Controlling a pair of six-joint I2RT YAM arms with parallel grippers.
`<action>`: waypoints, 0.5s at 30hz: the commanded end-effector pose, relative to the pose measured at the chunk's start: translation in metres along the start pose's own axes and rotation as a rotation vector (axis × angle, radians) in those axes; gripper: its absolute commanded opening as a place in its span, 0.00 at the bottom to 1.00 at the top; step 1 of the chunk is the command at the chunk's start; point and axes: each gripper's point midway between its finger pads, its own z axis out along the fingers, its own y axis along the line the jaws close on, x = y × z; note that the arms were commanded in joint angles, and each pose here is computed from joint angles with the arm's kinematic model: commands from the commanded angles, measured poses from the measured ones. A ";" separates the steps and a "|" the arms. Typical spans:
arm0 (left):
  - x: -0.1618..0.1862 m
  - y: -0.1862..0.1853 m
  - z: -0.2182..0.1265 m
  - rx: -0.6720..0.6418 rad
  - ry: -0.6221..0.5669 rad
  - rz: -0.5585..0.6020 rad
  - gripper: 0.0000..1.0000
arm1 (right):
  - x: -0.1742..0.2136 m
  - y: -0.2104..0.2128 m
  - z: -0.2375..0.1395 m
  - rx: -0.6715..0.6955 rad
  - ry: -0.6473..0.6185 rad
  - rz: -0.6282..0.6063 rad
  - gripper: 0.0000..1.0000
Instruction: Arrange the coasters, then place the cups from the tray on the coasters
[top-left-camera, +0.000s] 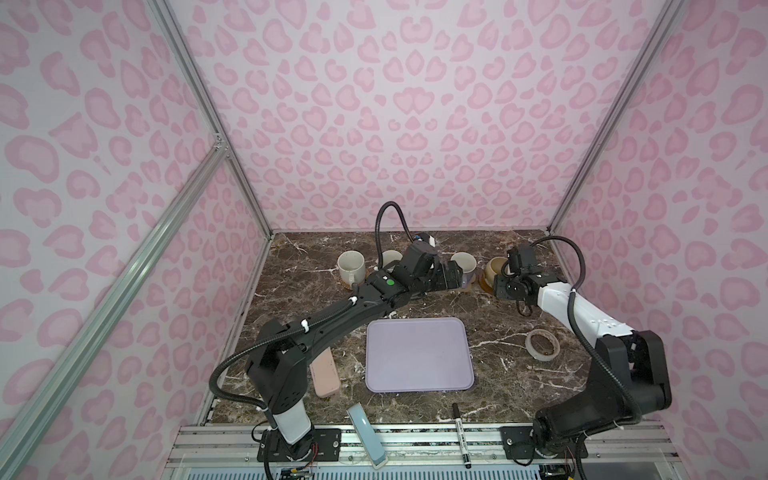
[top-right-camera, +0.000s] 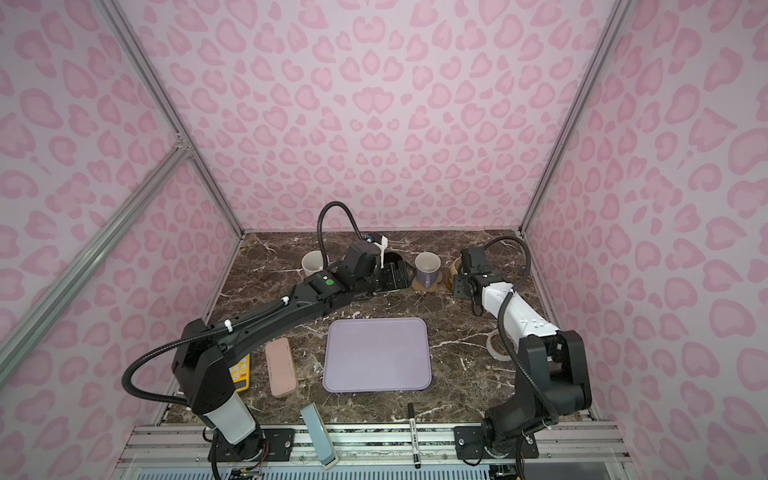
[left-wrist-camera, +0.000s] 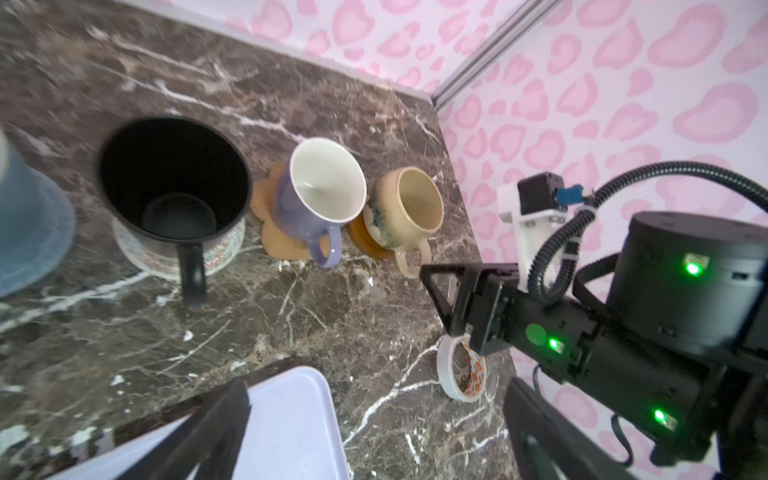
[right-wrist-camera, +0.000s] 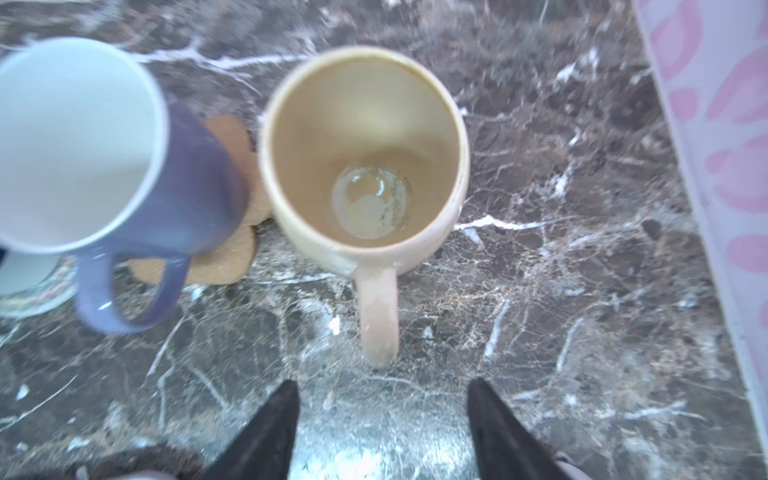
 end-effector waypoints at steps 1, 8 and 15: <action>-0.024 0.019 -0.032 -0.085 -0.158 0.050 0.97 | -0.005 0.001 -0.016 0.035 -0.071 -0.012 0.68; -0.043 0.097 -0.118 -0.406 -0.418 0.239 0.96 | -0.005 0.017 -0.061 0.008 -0.260 -0.034 1.00; -0.054 0.202 -0.190 -0.858 -0.621 0.269 0.95 | -0.008 0.013 -0.063 -0.012 -0.455 -0.062 0.94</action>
